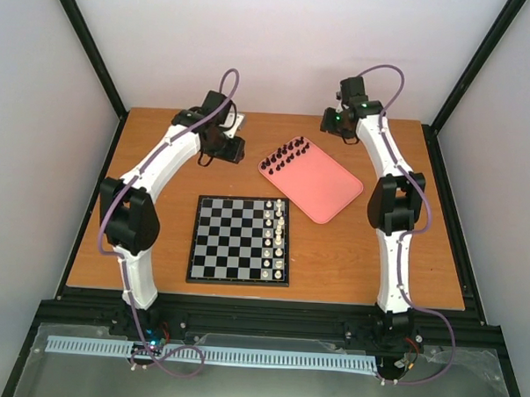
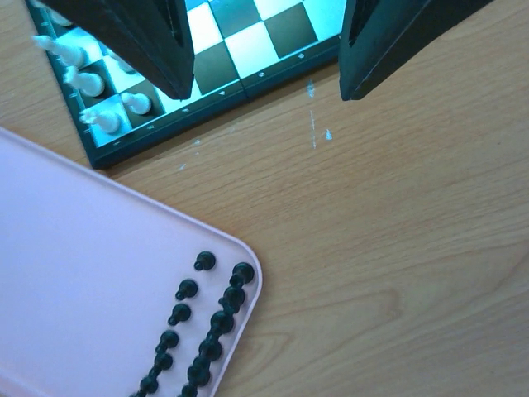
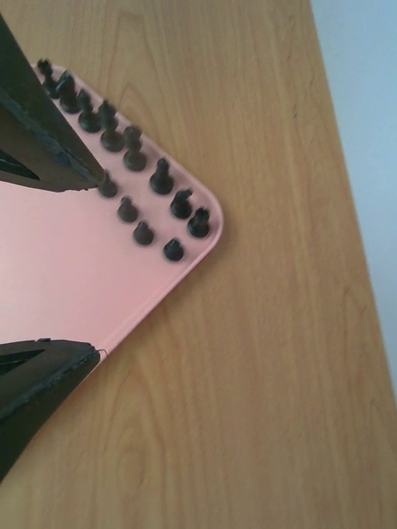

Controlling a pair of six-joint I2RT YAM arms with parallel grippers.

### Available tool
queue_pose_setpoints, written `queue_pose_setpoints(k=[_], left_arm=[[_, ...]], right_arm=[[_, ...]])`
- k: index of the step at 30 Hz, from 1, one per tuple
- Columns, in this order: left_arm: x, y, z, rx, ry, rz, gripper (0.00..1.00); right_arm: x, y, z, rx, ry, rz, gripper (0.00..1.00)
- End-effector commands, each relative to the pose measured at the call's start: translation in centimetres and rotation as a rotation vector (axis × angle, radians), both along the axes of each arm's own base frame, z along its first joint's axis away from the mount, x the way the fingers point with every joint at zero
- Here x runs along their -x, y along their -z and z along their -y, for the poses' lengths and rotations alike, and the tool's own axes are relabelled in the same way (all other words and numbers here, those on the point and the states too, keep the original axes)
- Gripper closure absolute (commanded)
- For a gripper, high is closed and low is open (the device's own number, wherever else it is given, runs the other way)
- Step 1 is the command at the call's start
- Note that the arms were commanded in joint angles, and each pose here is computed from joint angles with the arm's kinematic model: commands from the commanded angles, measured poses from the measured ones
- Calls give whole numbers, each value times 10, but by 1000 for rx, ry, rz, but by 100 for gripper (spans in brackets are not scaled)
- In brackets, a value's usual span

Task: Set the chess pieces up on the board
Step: Pick up the chess piece from the storage box.

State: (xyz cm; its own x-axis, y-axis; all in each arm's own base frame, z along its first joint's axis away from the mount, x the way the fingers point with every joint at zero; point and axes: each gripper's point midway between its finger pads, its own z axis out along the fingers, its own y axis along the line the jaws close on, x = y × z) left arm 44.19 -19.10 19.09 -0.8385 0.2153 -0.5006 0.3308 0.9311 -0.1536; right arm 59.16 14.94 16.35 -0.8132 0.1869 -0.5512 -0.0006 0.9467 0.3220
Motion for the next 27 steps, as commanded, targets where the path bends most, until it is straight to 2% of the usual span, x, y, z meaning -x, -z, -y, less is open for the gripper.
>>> queue_pose_setpoints(k=[1, 7, 11, 16, 27], left_arm=[[-10, 10, 22, 10, 120, 17, 45], [-30, 29, 43, -13, 158, 30, 45], [-37, 52, 62, -77, 193, 24, 45], [-50, 74, 68, -110, 159, 27, 54], [-76, 91, 77, -114, 133, 67, 57]], right_arm=[[19, -24, 22, 39, 7, 7, 42], [22, -16, 49, 43, 42, -15, 41], [20, -12, 62, 45, 52, -24, 41], [20, -8, 77, 43, 61, -34, 41], [17, 1, 93, 10, 76, -53, 41]])
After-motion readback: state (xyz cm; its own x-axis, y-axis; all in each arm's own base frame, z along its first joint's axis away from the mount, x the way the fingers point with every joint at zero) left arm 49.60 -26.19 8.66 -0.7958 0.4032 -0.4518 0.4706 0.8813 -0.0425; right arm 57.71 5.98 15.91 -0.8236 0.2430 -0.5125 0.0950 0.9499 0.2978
